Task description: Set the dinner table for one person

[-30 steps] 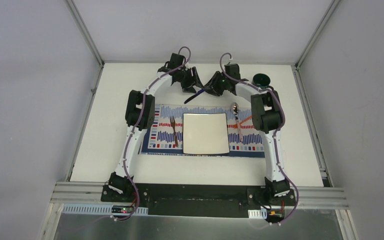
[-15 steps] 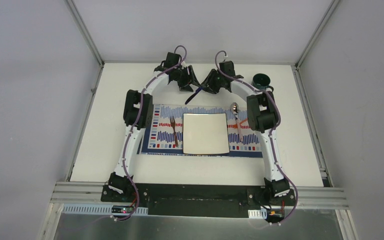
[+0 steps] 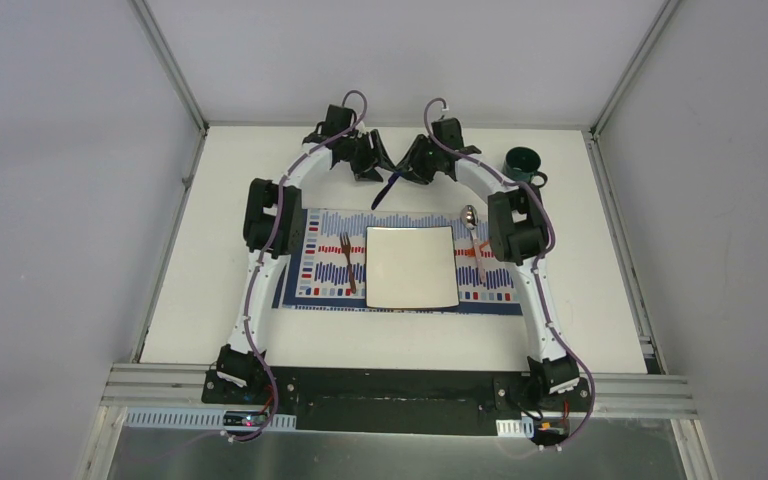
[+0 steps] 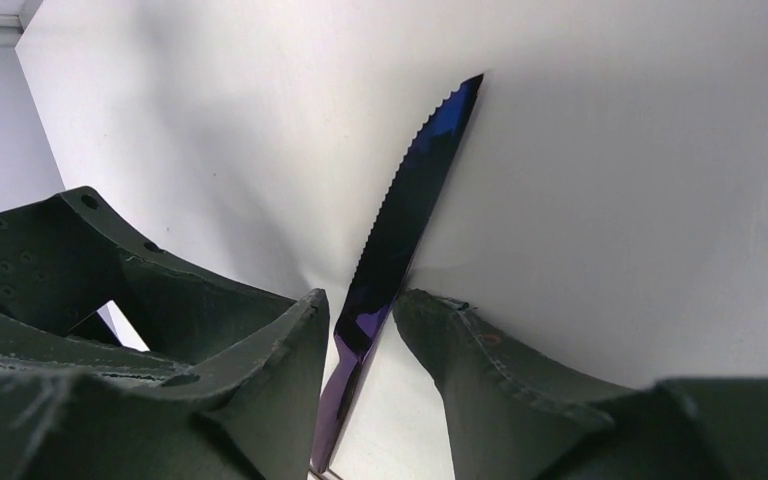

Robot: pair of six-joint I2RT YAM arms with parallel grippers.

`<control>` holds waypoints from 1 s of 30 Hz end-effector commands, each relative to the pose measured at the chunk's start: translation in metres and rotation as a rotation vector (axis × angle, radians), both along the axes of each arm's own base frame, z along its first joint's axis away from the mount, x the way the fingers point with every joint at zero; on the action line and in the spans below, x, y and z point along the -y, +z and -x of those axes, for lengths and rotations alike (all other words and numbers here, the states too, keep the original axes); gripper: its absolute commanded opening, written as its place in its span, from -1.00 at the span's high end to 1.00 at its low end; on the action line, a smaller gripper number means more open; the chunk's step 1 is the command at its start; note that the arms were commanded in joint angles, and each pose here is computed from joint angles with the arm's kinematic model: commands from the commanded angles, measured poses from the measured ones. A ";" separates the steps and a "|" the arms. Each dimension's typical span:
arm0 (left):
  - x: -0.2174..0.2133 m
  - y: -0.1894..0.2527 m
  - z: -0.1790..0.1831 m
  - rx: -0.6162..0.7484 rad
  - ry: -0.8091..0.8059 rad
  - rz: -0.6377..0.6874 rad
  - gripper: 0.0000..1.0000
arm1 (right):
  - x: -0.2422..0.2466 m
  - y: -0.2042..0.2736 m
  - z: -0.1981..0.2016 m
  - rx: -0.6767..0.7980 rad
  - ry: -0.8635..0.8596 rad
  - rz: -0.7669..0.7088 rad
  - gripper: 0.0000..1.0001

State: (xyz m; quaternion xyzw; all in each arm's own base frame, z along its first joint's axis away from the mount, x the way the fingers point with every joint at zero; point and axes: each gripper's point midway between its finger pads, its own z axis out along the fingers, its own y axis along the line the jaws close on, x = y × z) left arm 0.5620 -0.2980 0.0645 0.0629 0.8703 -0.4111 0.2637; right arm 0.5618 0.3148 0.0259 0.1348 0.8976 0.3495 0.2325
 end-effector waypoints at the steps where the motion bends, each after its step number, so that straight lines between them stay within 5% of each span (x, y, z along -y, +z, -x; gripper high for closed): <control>1: 0.032 0.033 0.012 0.054 -0.068 0.087 -0.15 | -0.058 -0.020 0.046 -0.073 0.140 -0.007 0.04; 12: 0.036 0.044 0.012 0.065 -0.077 0.124 -0.10 | -0.077 -0.017 0.060 -0.076 0.189 -0.008 0.02; 17: 0.037 0.052 0.018 0.069 -0.103 0.140 0.14 | -0.077 -0.018 0.063 -0.080 0.200 -0.003 0.02; 30: -0.048 0.007 0.031 0.007 0.009 -0.350 0.01 | -0.035 -0.024 0.054 -0.097 0.150 0.000 0.01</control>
